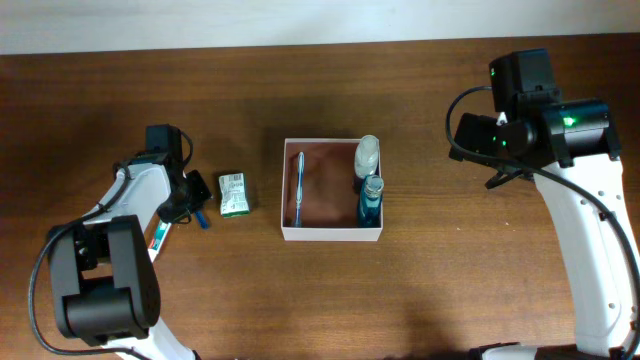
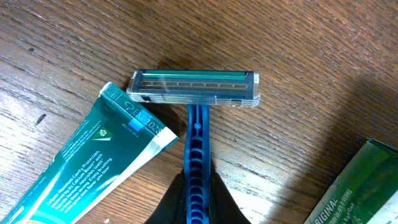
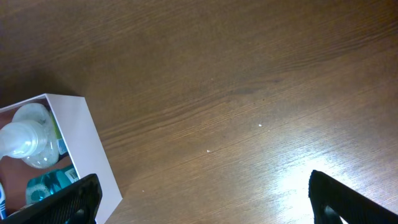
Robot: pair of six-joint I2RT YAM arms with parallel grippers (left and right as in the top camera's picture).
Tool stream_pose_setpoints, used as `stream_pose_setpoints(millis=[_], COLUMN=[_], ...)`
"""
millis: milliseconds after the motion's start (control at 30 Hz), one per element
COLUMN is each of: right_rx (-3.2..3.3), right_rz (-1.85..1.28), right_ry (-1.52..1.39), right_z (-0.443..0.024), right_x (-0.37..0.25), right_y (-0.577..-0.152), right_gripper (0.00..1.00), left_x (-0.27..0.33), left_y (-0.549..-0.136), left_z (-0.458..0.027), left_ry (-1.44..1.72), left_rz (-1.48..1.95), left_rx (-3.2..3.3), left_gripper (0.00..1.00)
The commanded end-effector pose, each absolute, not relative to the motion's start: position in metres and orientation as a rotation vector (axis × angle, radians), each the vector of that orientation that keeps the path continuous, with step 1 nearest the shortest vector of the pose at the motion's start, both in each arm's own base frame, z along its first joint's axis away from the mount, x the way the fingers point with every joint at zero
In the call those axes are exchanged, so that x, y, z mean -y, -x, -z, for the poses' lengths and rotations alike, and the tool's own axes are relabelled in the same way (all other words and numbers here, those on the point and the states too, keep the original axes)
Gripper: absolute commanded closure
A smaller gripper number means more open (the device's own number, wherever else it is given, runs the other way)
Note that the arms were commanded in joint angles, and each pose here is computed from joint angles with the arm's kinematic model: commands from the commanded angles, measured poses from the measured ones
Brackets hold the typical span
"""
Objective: Pack container
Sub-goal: 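Lower the left gripper and close it on the razor handle, then lift the razor with the left gripper and carry it over the box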
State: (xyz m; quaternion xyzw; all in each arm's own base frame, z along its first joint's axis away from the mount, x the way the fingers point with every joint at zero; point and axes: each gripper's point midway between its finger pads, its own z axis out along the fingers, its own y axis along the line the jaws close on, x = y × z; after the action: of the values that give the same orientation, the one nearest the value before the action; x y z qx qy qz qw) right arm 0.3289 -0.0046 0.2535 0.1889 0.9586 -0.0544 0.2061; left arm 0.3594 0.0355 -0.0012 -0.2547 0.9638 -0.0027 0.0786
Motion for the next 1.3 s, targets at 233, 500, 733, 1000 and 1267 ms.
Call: stream_pose_setpoints(millis=[233, 500, 733, 1000, 1267], right_rx=[-2.654, -2.655, -2.655, -2.654, -2.656], right_rz=[0.159, 0.158, 0.158, 0.159, 0.159], right_ry=[-0.535, -0.535, -0.535, -0.535, -0.535], right_z=[-0.258, -0.258, -0.258, -0.258, -0.257], right_x=[0.007, 0.007, 0.007, 0.007, 0.007], right_y=[-0.331, -0.331, -0.331, -0.331, -0.331], right_gripper=[0.02, 0.02, 0.02, 0.02, 0.02], left_x=[-0.028, -0.022, 0.027, 0.115, 0.166], left_y=[-0.374, -0.381, -0.381, -0.375, -0.362], left_z=[-0.033, -0.104, -0.164, -0.221, -0.224], left_ry=[0.693, 0.630, 0.427, 0.129, -0.002], left_rz=[0.108, 0.142, 0.215, 0.327, 0.387], left_rx=[-2.823, -2.672, -2.558, -2.519, -2.528], left_gripper=[0.99, 0.99, 0.99, 0.99, 1.00])
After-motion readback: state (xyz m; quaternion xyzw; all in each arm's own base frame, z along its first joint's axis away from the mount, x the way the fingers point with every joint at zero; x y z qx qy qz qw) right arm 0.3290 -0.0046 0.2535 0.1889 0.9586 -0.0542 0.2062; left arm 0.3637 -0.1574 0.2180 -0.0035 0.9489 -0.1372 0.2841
